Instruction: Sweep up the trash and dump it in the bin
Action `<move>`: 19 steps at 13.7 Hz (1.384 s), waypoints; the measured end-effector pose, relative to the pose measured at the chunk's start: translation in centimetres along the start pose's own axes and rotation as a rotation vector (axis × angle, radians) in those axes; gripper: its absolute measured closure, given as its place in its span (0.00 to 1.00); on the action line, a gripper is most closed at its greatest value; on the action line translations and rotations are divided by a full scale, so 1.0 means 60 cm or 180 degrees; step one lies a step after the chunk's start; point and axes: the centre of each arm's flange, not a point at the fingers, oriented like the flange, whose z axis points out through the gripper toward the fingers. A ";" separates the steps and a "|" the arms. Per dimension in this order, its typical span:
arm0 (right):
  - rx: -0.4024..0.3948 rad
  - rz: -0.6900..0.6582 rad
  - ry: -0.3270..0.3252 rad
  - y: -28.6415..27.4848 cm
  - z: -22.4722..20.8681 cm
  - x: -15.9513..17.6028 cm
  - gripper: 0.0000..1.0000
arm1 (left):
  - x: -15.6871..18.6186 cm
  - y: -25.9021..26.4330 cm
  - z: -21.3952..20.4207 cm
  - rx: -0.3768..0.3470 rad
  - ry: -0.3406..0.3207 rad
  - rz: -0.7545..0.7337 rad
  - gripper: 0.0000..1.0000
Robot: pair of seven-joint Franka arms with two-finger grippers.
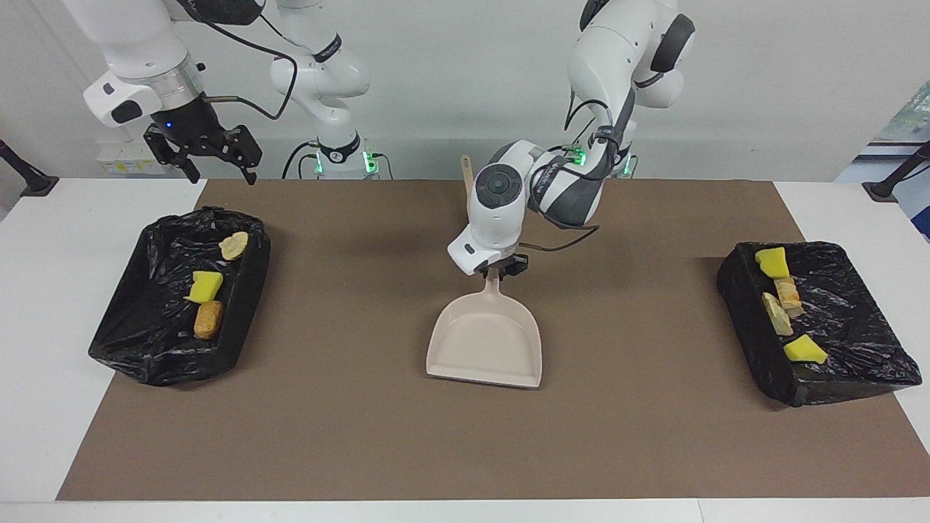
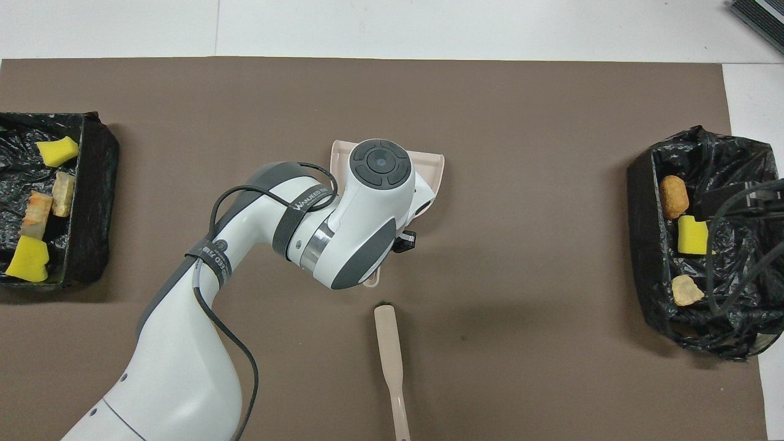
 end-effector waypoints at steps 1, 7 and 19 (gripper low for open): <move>-0.0002 -0.0016 0.0006 -0.002 -0.001 0.000 0.00 | 0.000 0.000 0.001 0.0002 -0.0003 -0.0003 0.68; 0.0017 -0.0034 0.0071 -0.007 0.003 0.009 0.00 | 0.007 -0.017 -0.005 0.0014 0.0020 -0.0059 0.27; 0.0019 -0.0030 0.0071 -0.007 0.004 0.009 0.00 | -0.037 -0.408 -0.111 0.0128 0.0472 0.0137 0.00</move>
